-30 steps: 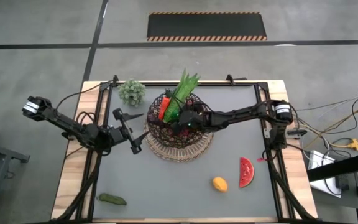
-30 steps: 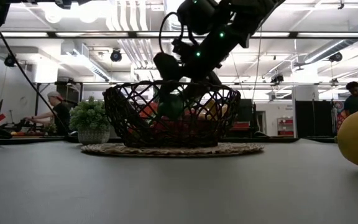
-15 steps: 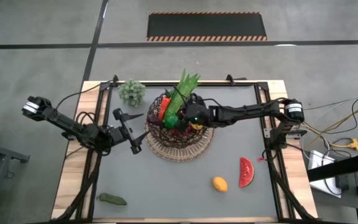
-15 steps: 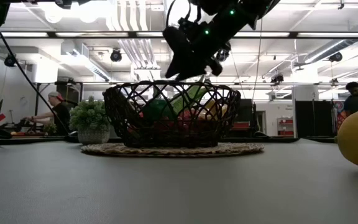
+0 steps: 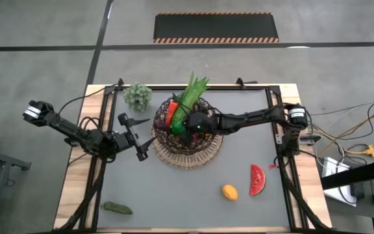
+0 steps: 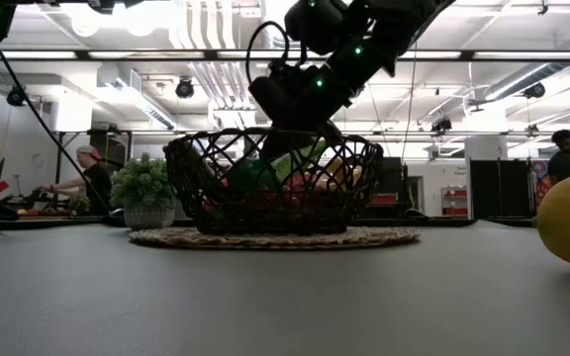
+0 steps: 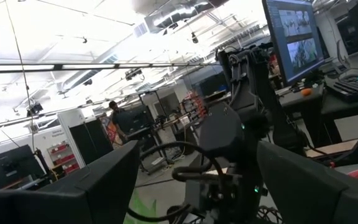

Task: Build produce basket
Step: Put the green lime into the basket

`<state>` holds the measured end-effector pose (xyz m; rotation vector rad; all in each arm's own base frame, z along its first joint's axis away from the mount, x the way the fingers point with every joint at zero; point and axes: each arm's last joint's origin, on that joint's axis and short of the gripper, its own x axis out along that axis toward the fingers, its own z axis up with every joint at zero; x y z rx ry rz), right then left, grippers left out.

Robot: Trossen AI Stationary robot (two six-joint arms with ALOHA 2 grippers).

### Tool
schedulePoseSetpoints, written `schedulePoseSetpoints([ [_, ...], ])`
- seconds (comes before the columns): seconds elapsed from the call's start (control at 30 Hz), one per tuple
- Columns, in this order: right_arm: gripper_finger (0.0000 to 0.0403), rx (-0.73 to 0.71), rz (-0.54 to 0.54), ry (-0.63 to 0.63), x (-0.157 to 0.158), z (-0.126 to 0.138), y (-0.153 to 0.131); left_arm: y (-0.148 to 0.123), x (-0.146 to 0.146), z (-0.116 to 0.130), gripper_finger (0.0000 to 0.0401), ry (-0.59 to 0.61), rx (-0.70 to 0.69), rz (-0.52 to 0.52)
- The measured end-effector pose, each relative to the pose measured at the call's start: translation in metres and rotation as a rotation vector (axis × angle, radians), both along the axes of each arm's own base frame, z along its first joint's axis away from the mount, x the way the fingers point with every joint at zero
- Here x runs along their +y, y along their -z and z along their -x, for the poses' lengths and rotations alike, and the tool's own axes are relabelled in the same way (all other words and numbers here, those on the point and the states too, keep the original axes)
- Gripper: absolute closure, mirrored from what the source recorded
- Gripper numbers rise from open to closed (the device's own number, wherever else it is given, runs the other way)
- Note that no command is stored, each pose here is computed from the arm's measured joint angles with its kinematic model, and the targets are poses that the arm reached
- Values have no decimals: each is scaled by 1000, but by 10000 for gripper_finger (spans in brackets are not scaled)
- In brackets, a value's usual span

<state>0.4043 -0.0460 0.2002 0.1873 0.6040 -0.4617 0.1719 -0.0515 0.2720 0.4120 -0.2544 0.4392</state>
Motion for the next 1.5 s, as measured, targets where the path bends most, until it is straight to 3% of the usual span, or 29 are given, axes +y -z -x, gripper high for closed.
schedulePoseSetpoints([
  [0.37, 394, 93, 26, 68, -8, 4, 12, 0, 0, 0, 96, 0, 0, 0],
  [0.6, 394, 9, 37, 67, -5, 6, -9, 0, 0, 0, 96, 0, 0, 0],
  [0.8, 394, -60, 11, -31, 4, 1, -15, 0, 0, 0, 96, 0, 0, 0],
  [1.17, 394, -47, 13, -41, 6, 3, -9, 0, 0, 0, 96, 0, -1, 0],
  [1.5, 394, -158, 33, -46, 6, 9, 6, 0, 0, 0, 96, 1, -1, 0],
])
